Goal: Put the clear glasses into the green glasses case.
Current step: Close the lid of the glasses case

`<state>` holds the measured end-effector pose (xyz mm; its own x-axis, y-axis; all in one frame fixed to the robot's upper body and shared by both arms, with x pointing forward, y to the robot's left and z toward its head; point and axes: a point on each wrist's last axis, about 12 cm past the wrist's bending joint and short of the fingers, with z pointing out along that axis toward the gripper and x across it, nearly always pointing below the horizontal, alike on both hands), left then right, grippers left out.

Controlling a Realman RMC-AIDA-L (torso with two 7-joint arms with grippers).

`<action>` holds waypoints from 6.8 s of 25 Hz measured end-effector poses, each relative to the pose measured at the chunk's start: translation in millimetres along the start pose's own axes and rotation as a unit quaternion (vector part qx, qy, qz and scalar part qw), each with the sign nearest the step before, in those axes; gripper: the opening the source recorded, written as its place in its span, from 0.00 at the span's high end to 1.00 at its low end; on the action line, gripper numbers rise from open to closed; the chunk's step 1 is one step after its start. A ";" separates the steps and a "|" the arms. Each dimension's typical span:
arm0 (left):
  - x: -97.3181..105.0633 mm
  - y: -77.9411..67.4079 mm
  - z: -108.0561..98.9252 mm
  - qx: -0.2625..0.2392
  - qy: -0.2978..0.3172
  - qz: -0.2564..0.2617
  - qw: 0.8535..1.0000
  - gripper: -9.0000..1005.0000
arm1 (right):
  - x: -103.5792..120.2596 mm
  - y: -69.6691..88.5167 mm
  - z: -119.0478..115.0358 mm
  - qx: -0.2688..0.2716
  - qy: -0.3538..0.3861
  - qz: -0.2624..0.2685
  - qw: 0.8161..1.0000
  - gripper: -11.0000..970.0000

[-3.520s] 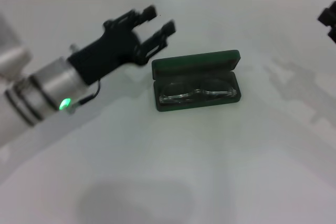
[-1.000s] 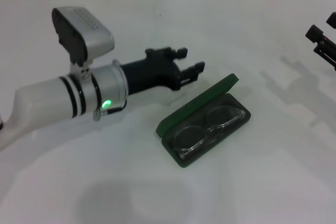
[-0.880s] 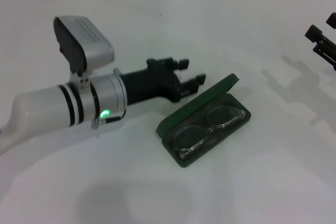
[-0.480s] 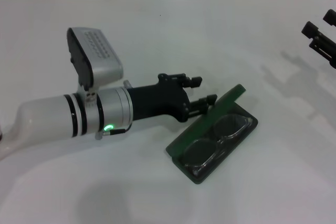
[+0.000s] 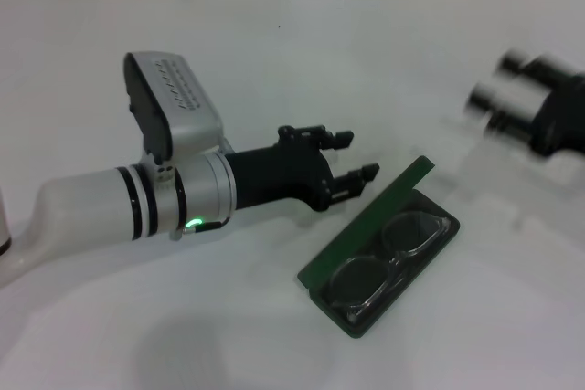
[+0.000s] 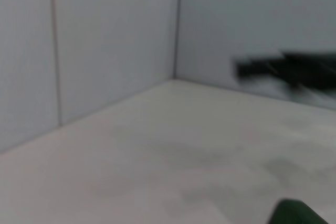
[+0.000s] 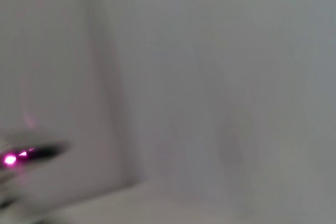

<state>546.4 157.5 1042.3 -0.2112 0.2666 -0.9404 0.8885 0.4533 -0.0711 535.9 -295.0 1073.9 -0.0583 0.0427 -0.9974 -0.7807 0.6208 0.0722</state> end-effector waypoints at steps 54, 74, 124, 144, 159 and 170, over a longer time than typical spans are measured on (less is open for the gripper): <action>-7.5 33.0 -84.0 -0.170 -0.238 -0.021 0.956 0.42 | -10.5 45.5 90.0 -0.282 0.192 0.012 0.940 0.30; -2.6 33.8 -87.6 -0.175 -0.231 -0.019 0.957 0.42 | -11.8 65.9 78.3 -0.367 0.169 -0.013 0.915 0.30; 19.4 13.3 -101.0 -0.258 -0.304 0.060 0.915 0.42 | -15.2 26.2 43.8 -0.199 0.142 -0.013 0.970 0.30; 4.9 19.0 -51.2 -0.085 -0.206 -0.043 0.974 0.42 | -3.7 0.0 -6.6 0.124 -0.130 -0.070 0.981 0.29; -27.1 38.4 13.2 -0.002 0.000 -0.089 0.996 0.41 | -2.6 -6.7 13.0 0.129 -0.104 -0.064 0.984 0.26; -12.2 15.1 13.7 0.043 0.038 -0.028 0.998 0.40 | 1.5 -5.3 11.2 0.134 -0.099 -0.060 0.984 0.23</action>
<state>567.9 149.5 1048.1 -0.2887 0.3077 -0.9066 0.9056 0.3952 -0.1542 546.9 -289.5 1072.0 0.1680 0.0912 -0.9816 -0.5802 0.8141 -0.0236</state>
